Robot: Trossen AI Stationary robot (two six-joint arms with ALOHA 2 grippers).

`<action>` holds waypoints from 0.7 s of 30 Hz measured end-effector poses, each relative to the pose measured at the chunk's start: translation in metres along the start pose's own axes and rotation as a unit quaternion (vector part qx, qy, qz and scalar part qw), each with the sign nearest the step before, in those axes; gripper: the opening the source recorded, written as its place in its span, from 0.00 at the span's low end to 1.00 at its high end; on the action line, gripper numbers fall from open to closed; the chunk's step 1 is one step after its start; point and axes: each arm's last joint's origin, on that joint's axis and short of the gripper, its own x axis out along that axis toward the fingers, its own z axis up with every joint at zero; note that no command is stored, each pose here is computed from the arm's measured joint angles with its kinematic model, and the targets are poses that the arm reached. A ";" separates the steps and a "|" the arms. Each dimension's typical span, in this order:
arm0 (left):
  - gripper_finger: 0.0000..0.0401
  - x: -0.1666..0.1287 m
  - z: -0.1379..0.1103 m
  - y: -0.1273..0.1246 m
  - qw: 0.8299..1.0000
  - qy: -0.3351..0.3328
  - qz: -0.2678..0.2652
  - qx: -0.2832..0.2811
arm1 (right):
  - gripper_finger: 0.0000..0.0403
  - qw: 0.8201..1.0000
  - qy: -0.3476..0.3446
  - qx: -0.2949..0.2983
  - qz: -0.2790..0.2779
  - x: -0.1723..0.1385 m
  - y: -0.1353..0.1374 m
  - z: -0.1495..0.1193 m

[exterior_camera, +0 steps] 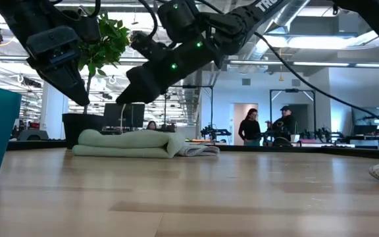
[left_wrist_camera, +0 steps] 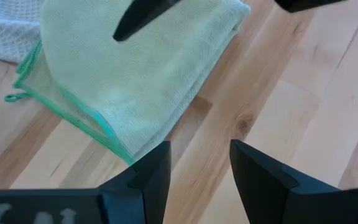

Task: Fold microfiber towels
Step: Stack the green microfiber cloth on top of the blue microfiber cloth into the bin

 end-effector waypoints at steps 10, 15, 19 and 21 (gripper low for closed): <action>0.39 0.005 0.000 -0.001 0.993 -0.005 0.020 0.117 | 0.63 0.993 0.113 0.017 0.021 -0.051 -0.008 0.019; 0.39 0.024 0.000 -0.008 0.978 0.009 0.034 0.207 | 0.63 0.989 0.140 0.028 0.047 -0.084 0.001 0.035; 0.39 0.046 -0.002 -0.013 0.962 0.029 0.052 0.266 | 0.63 0.987 0.146 0.022 0.065 -0.102 0.012 0.045; 0.39 0.056 -0.001 -0.013 0.957 0.036 0.059 0.282 | 0.63 0.987 0.142 0.016 0.072 -0.109 0.017 0.049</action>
